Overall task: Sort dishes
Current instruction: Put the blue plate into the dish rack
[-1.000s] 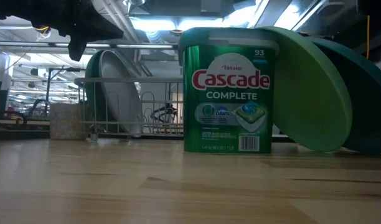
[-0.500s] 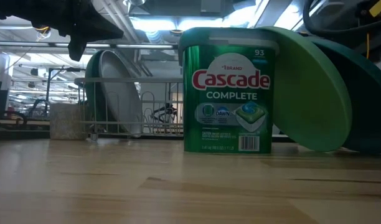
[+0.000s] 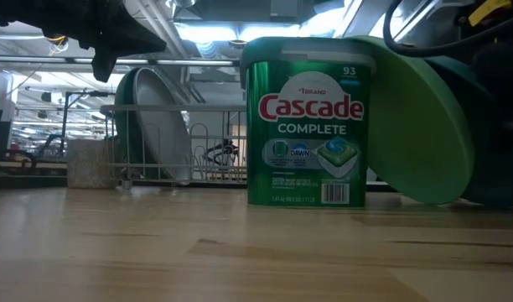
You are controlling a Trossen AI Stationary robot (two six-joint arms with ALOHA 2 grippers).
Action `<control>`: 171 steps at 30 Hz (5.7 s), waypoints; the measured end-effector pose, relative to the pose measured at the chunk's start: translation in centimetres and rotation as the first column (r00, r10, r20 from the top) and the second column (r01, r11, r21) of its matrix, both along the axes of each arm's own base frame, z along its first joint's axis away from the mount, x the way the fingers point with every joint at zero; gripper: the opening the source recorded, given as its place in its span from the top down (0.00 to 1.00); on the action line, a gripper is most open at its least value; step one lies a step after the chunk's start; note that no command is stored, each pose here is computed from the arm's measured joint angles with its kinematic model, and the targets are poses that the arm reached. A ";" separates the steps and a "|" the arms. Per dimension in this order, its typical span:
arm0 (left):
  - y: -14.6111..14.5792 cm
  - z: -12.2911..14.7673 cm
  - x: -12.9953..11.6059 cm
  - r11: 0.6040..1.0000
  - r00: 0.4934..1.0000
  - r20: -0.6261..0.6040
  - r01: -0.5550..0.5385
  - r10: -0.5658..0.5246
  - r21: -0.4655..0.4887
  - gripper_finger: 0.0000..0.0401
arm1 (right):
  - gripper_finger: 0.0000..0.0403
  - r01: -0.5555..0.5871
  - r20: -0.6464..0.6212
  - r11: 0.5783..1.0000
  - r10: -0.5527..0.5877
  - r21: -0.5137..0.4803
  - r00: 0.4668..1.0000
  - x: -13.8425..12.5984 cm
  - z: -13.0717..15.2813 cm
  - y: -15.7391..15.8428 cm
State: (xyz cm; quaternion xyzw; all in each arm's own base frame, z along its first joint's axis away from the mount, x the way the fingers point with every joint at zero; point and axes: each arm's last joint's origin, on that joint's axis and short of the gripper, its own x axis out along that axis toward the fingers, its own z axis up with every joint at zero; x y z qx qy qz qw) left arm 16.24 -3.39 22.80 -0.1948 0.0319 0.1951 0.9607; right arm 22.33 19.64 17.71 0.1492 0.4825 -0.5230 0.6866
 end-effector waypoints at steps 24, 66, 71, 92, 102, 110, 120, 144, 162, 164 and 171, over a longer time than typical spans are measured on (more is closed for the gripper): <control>0.0 0.0 0.0 1.000 1.000 -0.008 0.003 -0.003 0.019 1.00 | 0.65 -0.002 0.023 1.000 0.003 -0.023 1.000 0.4 0.0 -0.4; 0.0 0.0 0.0 1.000 1.000 -0.007 0.002 -0.002 0.018 1.00 | 0.92 0.016 -0.013 1.000 -0.016 0.018 1.000 0.3 0.0 -0.3; 0.0 0.0 0.0 1.000 1.000 -0.010 0.004 -0.004 0.025 1.00 | 0.92 0.003 -0.023 1.000 -0.003 0.018 1.000 0.3 0.0 -0.3; 0.0 -0.5 -0.1 1.000 0.998 -0.056 0.003 -0.002 0.031 1.00 | 0.92 0.039 -0.069 0.997 -0.033 0.073 0.997 0.1 -0.1 -0.1; 0.1 -0.9 -0.2 1.000 0.996 -0.091 -0.005 0.005 0.007 1.00 | 0.92 0.054 -0.092 0.992 -0.043 0.118 0.995 0.1 -0.2 0.1; 0.1 -0.9 -0.2 1.000 0.996 -0.090 -0.005 0.005 0.006 1.00 | 0.92 0.026 -0.118 0.991 -0.010 0.135 0.993 0.2 -0.2 0.1; 0.1 -0.9 -0.2 1.000 0.996 -0.093 -0.003 0.004 0.014 1.00 | 0.66 0.079 -0.184 0.977 -0.042 0.200 0.982 -0.1 -0.3 0.3; 0.1 -1.2 -0.3 1.000 0.993 -0.121 -0.004 0.006 0.019 1.00 | 0.51 0.230 0.028 0.968 -0.234 0.100 0.972 0.2 -0.2 0.0; 0.1 -1.2 -0.3 1.000 0.993 -0.116 -0.004 0.006 0.015 1.00 | 0.51 0.260 0.089 0.965 -0.261 0.028 0.961 2.2 -2.2 -1.2; 0.1 -1.2 -0.3 1.000 0.993 -0.116 -0.005 0.006 0.015 1.00 | 0.51 0.264 0.069 0.964 -0.264 0.009 0.962 2.5 -2.7 -1.4; 0.1 -1.2 -0.3 1.000 0.993 -0.116 -0.005 0.007 0.015 1.00 | 0.51 0.264 0.042 0.963 -0.262 -0.056 0.964 2.5 -2.9 -2.1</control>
